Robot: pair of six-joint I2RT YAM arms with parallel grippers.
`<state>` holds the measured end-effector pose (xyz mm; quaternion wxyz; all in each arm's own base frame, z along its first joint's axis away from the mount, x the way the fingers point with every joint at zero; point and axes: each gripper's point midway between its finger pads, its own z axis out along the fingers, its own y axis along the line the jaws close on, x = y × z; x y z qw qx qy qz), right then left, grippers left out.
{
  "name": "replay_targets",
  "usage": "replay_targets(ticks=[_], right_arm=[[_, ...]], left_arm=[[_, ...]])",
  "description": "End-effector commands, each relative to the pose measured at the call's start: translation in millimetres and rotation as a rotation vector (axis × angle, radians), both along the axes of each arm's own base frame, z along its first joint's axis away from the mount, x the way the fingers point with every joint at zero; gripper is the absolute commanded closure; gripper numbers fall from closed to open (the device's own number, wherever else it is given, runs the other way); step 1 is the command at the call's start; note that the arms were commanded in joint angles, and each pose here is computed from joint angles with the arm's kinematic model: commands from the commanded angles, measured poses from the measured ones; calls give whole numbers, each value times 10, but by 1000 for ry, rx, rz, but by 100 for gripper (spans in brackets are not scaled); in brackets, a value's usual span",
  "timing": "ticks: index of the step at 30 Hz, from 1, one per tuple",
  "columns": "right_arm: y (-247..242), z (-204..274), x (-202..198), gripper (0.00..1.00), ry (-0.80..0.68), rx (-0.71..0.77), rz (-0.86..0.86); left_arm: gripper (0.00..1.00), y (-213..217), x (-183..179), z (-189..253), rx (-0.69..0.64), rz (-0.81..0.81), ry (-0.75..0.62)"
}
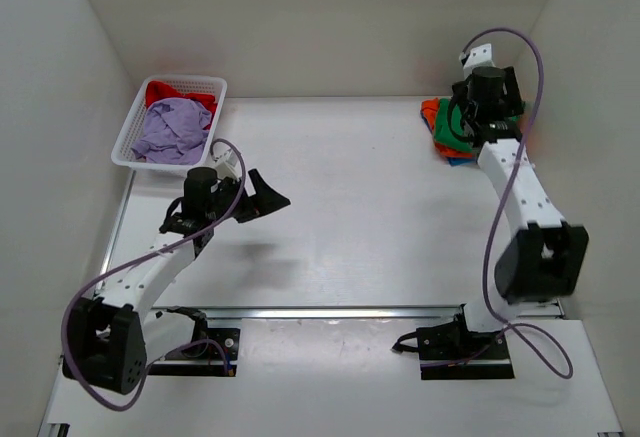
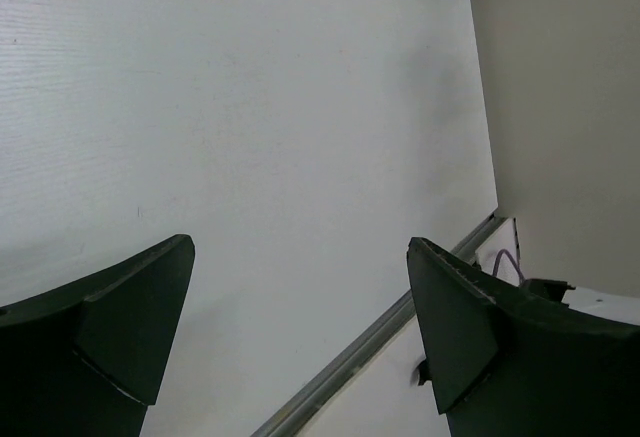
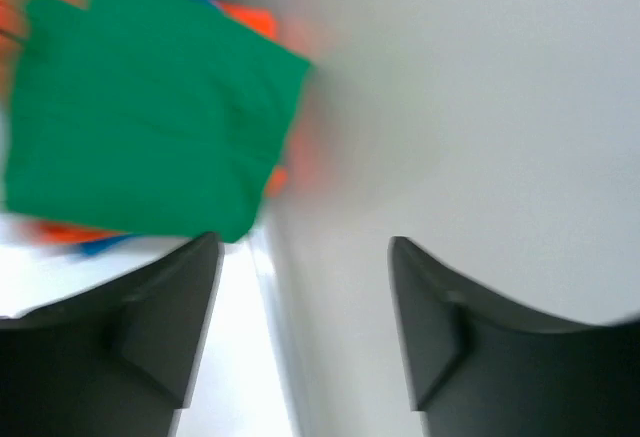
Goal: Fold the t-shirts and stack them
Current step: Put the neatly folded tshirt into the corner of the board with the right arm
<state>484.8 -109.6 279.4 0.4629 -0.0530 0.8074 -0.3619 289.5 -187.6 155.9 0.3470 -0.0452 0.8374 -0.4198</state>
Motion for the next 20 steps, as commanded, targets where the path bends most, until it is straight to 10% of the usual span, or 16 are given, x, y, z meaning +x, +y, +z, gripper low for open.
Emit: replay_targets(ticks=[1,8,20], right_arm=[[586,74,-406,29,-60,202,125],[1022,-677,-1540,1,113,499,210],[947,-1268,-2518,1,190,624,191]], left_arm=[[1,53,-233,35,51,-56,-30],[2,152,-572,82,116,-95,-11],[1,312,-906,-177,220,-99,53]])
